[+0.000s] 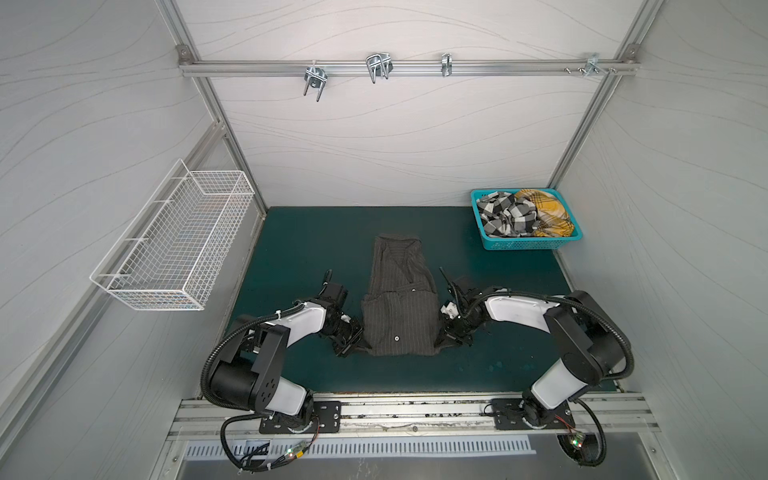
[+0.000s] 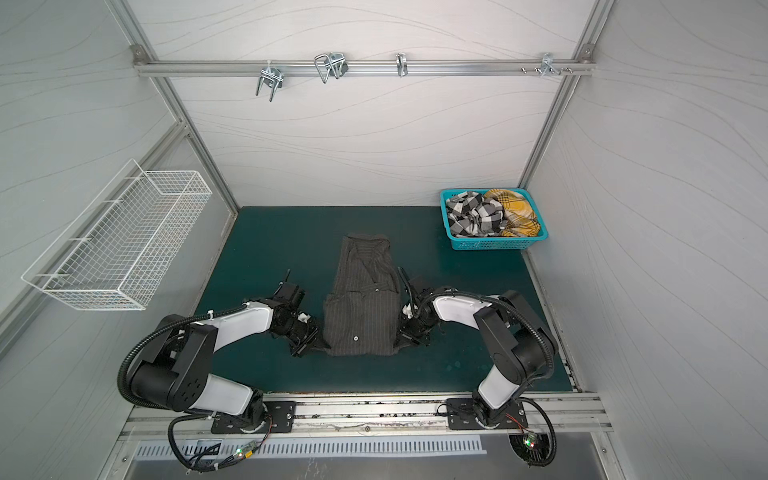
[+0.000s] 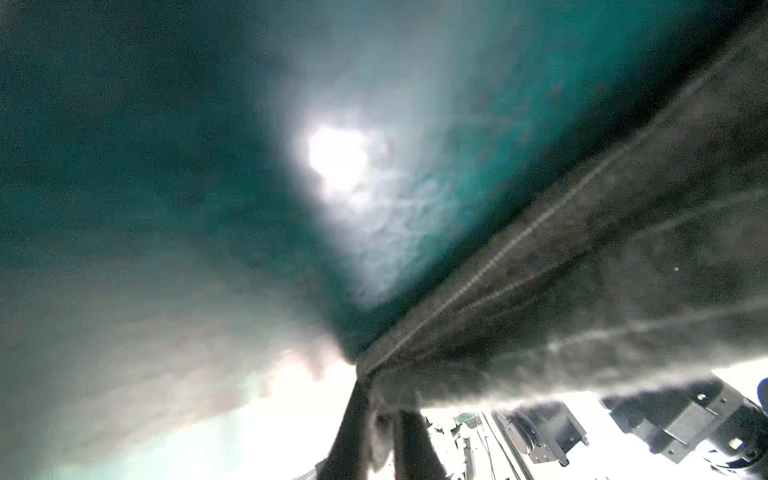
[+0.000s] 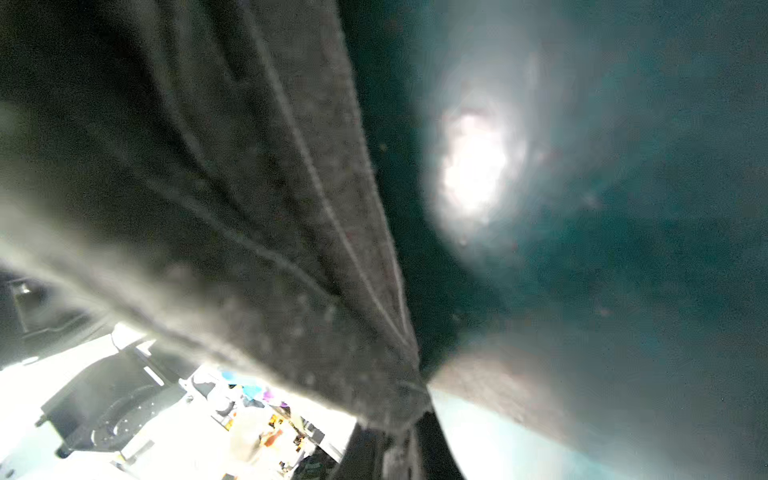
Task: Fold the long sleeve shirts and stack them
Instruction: 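Grasp the near corners of the folded shirt with both grippers, then lift the near end with both grippers and fold it away from the robot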
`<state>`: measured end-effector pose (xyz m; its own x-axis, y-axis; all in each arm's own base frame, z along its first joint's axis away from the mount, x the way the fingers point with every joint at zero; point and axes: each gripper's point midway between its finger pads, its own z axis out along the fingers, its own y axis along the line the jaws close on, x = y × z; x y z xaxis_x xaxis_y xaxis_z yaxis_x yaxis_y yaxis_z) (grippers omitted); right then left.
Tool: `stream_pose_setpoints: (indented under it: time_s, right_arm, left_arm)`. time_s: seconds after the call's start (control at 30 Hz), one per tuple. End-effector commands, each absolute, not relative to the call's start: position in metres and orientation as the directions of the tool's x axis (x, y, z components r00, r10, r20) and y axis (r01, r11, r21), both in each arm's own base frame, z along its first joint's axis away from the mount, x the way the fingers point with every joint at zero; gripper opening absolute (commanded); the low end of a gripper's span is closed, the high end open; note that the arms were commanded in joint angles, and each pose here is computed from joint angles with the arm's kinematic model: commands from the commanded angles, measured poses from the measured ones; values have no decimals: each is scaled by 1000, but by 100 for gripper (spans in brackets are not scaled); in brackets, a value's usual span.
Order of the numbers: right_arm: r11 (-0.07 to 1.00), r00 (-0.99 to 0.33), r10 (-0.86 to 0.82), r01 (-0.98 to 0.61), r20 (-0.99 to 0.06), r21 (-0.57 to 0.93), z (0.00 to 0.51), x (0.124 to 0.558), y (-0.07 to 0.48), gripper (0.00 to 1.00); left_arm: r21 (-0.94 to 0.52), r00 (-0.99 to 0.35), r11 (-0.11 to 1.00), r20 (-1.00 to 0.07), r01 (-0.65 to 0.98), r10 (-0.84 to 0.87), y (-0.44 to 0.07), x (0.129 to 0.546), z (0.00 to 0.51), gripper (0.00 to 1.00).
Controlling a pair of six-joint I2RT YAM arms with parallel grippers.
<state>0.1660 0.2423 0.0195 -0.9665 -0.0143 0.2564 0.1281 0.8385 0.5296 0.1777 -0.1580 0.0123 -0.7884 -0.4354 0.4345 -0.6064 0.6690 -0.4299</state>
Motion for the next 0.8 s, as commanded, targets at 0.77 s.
stream_pose_setpoints:
  time_s: [0.77]
  right_arm:
    - [869, -970, -66, 59, 233, 492, 79, 74, 199, 0]
  left_arm:
    - [-464, -880, 749, 289, -473, -376, -157, 91, 64, 0]
